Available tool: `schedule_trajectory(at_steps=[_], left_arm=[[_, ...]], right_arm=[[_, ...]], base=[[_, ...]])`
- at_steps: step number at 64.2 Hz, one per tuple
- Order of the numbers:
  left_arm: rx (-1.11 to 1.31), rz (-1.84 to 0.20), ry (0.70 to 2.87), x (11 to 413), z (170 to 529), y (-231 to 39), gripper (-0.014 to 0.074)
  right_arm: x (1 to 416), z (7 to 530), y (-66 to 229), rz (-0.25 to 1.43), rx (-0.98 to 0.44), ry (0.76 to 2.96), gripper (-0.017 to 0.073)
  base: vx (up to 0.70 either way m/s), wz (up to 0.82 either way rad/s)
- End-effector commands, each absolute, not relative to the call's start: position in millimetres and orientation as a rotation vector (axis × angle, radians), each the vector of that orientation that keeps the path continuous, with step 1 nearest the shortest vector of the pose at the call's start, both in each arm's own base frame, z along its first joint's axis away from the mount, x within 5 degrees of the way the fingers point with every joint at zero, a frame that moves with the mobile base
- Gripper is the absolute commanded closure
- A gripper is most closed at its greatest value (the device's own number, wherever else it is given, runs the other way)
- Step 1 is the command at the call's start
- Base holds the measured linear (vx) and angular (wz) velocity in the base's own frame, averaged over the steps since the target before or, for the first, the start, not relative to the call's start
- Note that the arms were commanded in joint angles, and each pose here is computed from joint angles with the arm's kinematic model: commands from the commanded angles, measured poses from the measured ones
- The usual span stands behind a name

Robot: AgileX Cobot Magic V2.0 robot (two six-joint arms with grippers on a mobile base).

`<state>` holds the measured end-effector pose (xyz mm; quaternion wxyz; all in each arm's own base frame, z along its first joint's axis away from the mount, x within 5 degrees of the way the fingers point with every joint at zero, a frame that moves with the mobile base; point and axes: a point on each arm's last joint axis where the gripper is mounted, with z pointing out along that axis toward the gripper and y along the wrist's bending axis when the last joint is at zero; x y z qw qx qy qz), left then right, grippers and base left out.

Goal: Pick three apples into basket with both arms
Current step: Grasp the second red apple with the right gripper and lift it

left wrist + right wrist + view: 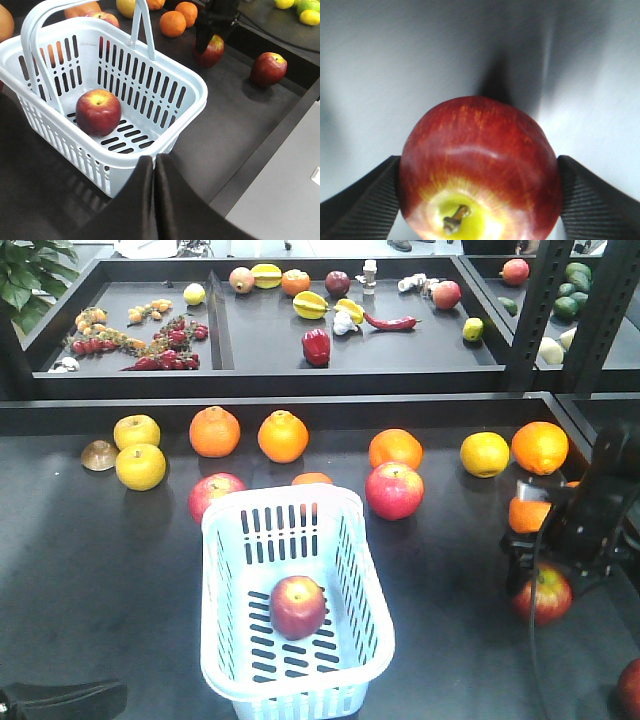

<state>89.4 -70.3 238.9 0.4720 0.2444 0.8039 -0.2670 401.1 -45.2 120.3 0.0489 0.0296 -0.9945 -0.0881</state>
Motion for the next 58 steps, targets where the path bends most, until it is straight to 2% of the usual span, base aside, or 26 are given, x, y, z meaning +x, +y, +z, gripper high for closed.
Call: schedule_trajectory(at_steps=[1, 4, 19, 32, 43, 51, 58], left_arm=[[0.537, -0.674, 1.936, 93.2, 248.9, -70.6, 0.0599], [0.537, -0.674, 1.936, 93.2, 248.9, -70.6, 0.0599], [0.537, -0.674, 1.936, 93.2, 248.9, -70.6, 0.0599], [0.537, -0.674, 1.936, 93.2, 248.9, -70.6, 0.0599], [0.537, -0.674, 1.936, 93.2, 248.9, -70.6, 0.0599], [0.537, -0.674, 1.936, 93.2, 248.9, -70.6, 0.0599], [0.537, -0.674, 1.936, 93.2, 248.9, -70.6, 0.0599]], right_arm=[[397.8, 181.1, -41.8, -0.324, 0.158, -3.141, 0.0538], [394.7, 194.6, -39.1, -0.36, 0.172, -3.158, 0.0575], [371.9, 261.9, -19.0, -0.649, 0.259, -3.226, 0.0568], [351.4, 293.2, 3.1, -0.899, 0.311, -3.261, 0.0566], [321.9, 287.8, 49.8, -0.935, 0.524, -3.152, 0.0565], [298.8, 286.6, 102.3, -1.057, 0.839, -3.032, 0.0564], [294.0, 291.2, 142.5, -1.159, 0.968, -3.051, 0.0564]], base=[[0.0, 0.0], [0.0, 0.0], [0.0, 0.0], [0.0, 0.0], [0.0, 0.0], [0.0, 0.0], [0.0, 0.0]])
